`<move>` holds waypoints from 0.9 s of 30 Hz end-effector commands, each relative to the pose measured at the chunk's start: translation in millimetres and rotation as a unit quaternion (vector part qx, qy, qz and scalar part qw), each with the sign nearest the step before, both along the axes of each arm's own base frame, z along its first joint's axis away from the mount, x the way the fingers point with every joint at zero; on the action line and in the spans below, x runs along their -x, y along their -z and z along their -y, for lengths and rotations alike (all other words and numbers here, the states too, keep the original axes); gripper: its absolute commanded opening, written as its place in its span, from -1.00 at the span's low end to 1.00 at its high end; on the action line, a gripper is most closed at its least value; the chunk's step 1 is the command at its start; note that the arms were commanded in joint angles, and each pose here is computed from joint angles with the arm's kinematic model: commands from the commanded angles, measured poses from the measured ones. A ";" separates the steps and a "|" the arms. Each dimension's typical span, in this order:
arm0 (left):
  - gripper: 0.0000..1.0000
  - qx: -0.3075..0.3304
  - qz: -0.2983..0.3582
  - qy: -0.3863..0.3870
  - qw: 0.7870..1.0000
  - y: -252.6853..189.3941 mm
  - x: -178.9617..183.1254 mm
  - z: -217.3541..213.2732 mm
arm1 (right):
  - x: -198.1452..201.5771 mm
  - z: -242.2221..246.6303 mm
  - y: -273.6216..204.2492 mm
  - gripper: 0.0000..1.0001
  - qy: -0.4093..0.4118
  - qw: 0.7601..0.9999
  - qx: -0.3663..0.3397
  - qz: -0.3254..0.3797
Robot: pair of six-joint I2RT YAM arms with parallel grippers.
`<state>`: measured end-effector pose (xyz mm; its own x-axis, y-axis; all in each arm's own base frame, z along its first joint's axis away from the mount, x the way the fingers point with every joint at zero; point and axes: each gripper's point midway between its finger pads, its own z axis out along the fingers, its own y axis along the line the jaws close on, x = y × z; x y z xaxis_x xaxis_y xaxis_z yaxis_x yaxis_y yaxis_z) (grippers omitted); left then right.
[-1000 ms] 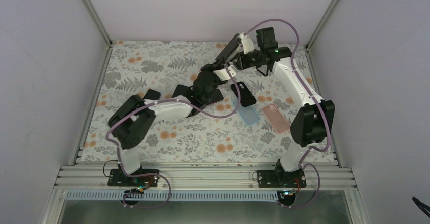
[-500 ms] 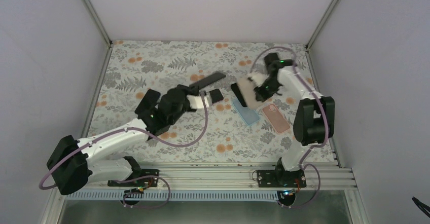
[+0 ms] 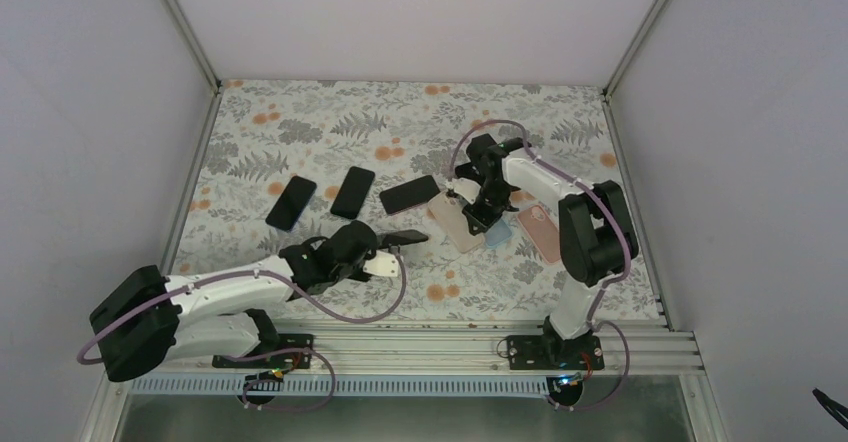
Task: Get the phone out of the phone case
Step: Place the phone at the center of the board, then reset both arms
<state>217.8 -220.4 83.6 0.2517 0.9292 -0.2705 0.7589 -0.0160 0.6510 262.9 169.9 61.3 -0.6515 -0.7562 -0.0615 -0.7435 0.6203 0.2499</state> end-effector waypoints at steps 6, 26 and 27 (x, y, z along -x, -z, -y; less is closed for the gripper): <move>0.99 -0.030 -0.173 0.047 0.983 28.0 69.3 3.0 | -15.5 42.6 0.5 0.71 0.045 0.993 0.092 0.054; 1.00 0.389 0.048 -0.502 0.771 -178.5 -152.8 -326.5 | -130.4 259.0 -174.0 1.00 0.440 0.779 0.062 0.443; 1.00 0.394 0.053 -0.502 0.768 -177.5 -150.9 -326.0 | -131.4 255.2 -170.6 0.99 0.440 0.779 0.048 0.445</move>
<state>368.7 127.9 252.8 -0.5279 0.3175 -0.7877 0.0647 0.9398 0.3354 376.8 -90.1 221.5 -0.7672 -0.1387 -0.6262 0.0735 0.9509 -0.3007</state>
